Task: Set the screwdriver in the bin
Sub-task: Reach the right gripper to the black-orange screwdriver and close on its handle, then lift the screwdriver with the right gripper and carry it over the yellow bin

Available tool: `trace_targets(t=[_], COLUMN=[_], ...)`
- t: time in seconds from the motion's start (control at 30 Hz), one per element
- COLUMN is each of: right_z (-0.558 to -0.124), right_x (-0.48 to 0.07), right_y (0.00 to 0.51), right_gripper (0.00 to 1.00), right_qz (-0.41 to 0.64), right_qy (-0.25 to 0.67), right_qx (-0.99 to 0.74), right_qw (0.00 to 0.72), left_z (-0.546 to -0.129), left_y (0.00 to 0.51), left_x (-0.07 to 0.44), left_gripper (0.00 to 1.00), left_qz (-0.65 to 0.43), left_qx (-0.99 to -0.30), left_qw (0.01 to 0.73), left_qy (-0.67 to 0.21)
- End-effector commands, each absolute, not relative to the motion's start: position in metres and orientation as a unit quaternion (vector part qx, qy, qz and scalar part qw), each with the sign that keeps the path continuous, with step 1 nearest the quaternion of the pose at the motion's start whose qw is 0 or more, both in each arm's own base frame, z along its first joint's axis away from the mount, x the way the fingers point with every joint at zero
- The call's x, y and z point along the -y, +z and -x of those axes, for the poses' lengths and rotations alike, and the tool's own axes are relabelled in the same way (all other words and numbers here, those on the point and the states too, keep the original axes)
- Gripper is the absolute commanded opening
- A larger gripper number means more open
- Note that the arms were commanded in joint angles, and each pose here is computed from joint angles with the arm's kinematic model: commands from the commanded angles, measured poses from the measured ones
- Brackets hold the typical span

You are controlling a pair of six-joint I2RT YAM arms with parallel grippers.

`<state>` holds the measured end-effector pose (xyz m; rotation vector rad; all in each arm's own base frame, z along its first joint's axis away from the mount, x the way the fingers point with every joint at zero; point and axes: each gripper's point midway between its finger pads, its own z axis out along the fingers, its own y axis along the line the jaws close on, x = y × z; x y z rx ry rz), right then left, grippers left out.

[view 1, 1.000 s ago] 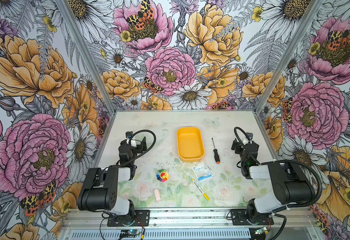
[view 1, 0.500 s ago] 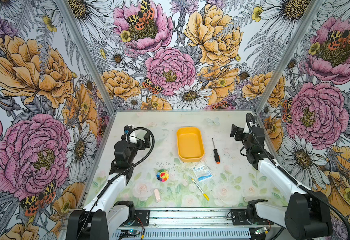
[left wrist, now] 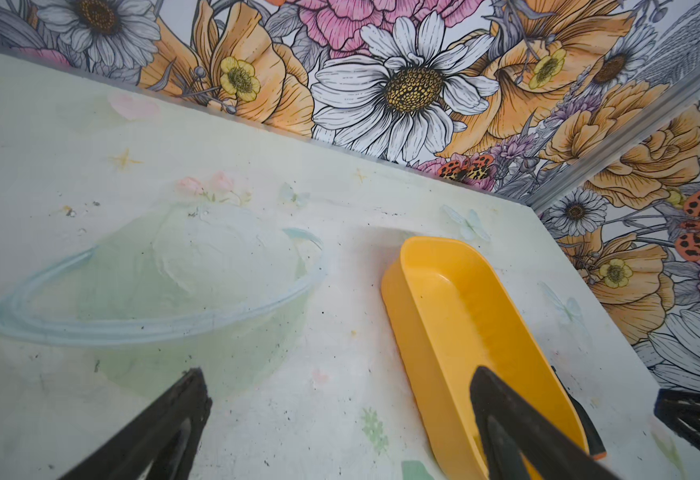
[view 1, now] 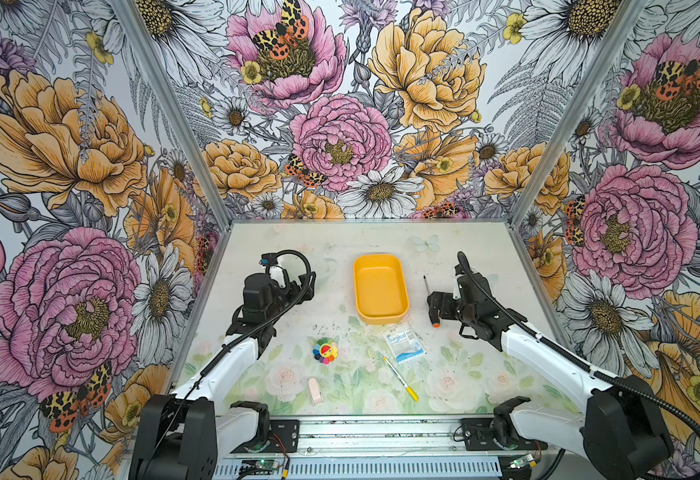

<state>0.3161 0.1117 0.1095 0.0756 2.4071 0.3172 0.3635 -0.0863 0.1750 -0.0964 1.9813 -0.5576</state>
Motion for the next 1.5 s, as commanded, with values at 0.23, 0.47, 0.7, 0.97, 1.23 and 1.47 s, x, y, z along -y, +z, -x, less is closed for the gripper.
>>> trace_targets(t=[0.23, 0.47, 0.7, 0.97, 1.23, 1.47], right_z=[-0.306, -0.312, -0.318, -0.322, -0.320, -0.320], right_x=[-0.112, -0.118, -0.122, -0.126, -0.127, -0.125], right_y=[0.061, 0.053, 0.044, 0.034, 0.028, 0.024], right_gripper=[0.85, 0.79, 0.73, 0.65, 0.59, 0.42], right_qz=[-0.044, -0.035, -0.026, -0.020, -0.015, -0.015], right_qy=[0.086, 0.078, 0.067, 0.060, 0.056, 0.048], right_qx=[-0.959, -0.964, -0.969, -0.973, -0.975, -0.976], right_qw=[0.265, 0.250, 0.238, 0.224, 0.216, 0.213], left_z=[-0.374, -0.377, -0.377, -0.379, -0.380, -0.379], left_y=[0.172, 0.163, 0.161, 0.155, 0.153, 0.153], left_x=[0.097, 0.101, 0.102, 0.104, 0.106, 0.105], left_gripper=[0.99, 0.99, 0.99, 0.99, 0.99, 0.99], left_qz=[0.049, 0.051, 0.052, 0.050, 0.049, 0.048], left_qx=[-0.843, -0.850, -0.853, -0.858, -0.860, -0.861], left_qw=[0.471, 0.452, 0.445, 0.434, 0.430, 0.429], left_qy=[-0.257, -0.265, -0.268, -0.270, -0.272, -0.271])
